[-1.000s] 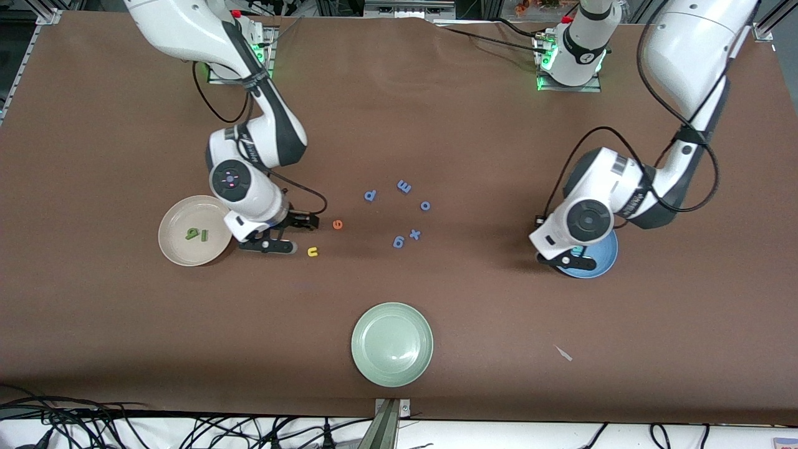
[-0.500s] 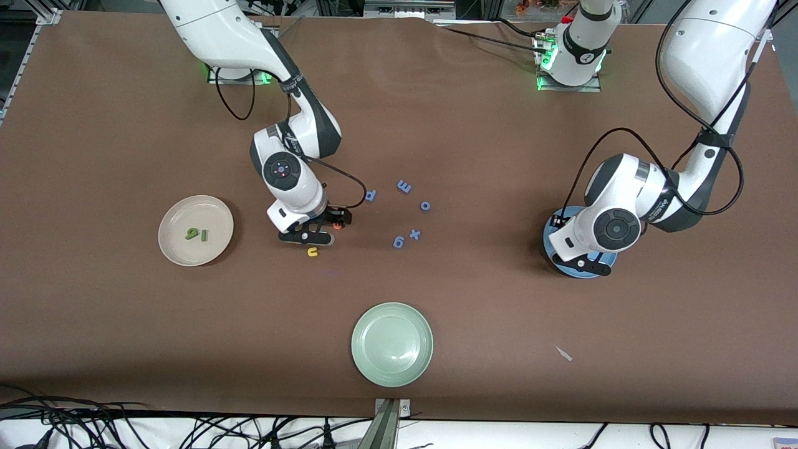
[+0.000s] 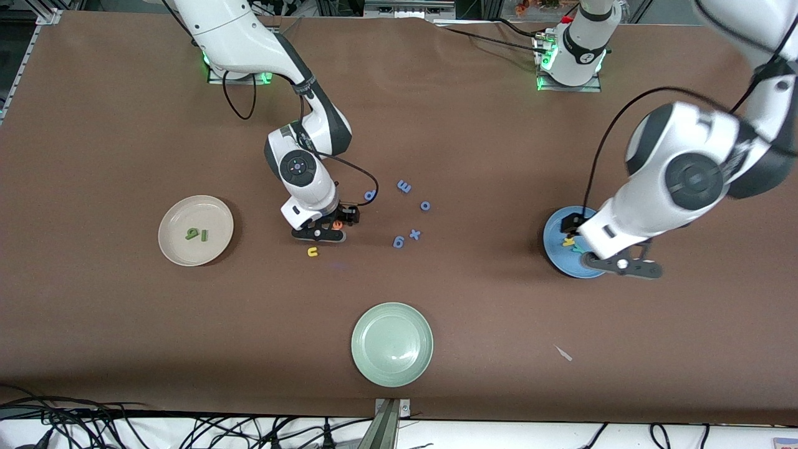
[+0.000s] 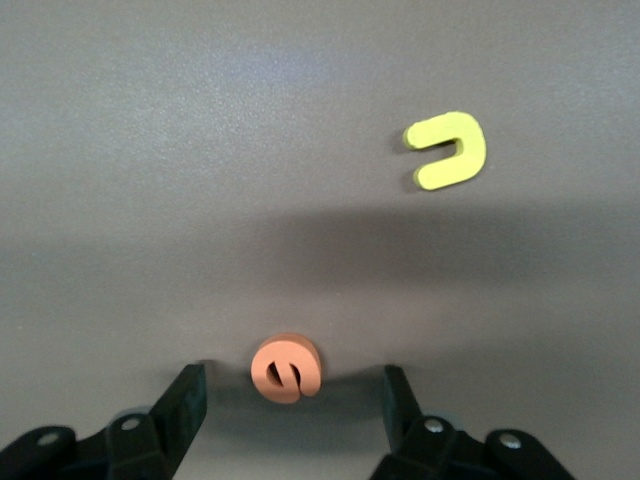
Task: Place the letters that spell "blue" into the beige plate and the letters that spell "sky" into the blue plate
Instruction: 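Place the s on the blue plate while the right gripper grasps the e, then carry the orange e with the right gripper and drop it on the white plate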
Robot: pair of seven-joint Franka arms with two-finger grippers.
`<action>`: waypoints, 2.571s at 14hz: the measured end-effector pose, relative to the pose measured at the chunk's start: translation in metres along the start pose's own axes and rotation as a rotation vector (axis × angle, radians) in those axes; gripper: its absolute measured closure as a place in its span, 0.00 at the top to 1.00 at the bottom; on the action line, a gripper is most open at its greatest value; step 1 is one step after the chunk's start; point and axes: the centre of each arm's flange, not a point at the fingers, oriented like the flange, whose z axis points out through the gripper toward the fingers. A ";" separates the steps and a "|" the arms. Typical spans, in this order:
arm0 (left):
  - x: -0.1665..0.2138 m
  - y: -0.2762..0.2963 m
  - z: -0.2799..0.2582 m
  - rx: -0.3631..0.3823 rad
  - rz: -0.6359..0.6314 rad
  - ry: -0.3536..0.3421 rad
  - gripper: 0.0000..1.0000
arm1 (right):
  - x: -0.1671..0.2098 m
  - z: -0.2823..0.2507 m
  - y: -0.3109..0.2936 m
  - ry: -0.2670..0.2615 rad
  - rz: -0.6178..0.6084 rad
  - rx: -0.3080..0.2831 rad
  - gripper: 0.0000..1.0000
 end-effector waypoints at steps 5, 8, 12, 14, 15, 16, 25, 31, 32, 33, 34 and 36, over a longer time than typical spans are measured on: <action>-0.033 -0.049 -0.099 -0.051 -0.133 0.076 1.00 | 0.002 -0.003 0.000 0.006 0.004 0.003 0.54; -0.064 -0.069 -0.109 -0.126 -0.222 0.051 1.00 | 0.003 -0.003 0.001 0.007 0.005 0.003 0.48; -0.107 -0.073 -0.114 -0.127 -0.251 0.062 1.00 | 0.004 -0.004 0.001 0.009 0.007 0.003 0.36; -0.123 -0.062 -0.120 -0.124 -0.234 0.067 1.00 | 0.004 -0.004 0.002 0.010 0.007 0.003 0.33; -0.127 -0.057 -0.122 -0.118 -0.226 0.068 1.00 | 0.004 -0.005 0.001 0.011 0.007 0.004 0.28; -0.129 -0.054 -0.123 -0.113 -0.220 0.069 1.00 | 0.005 -0.006 0.001 0.013 0.007 0.005 0.29; -0.129 -0.046 -0.122 -0.109 -0.206 0.068 1.00 | 0.069 -0.072 0.095 -0.076 -0.072 -0.092 0.29; -0.129 -0.046 -0.121 -0.109 -0.206 0.067 1.00 | 0.094 -0.082 0.205 -0.200 -0.118 -0.165 0.29; -0.129 -0.045 -0.121 -0.108 -0.204 0.067 1.00 | 0.096 -0.082 0.219 -0.213 -0.111 -0.171 0.29; -0.129 -0.044 -0.122 -0.108 -0.203 0.067 1.00 | 0.098 -0.081 0.233 -0.224 -0.103 -0.176 0.29; -0.129 -0.044 -0.122 -0.108 -0.202 0.067 1.00 | 0.101 -0.078 0.250 -0.235 -0.089 -0.178 0.29; -0.129 -0.043 -0.122 -0.108 -0.200 0.067 1.00 | 0.104 -0.069 0.279 -0.256 -0.059 -0.181 0.29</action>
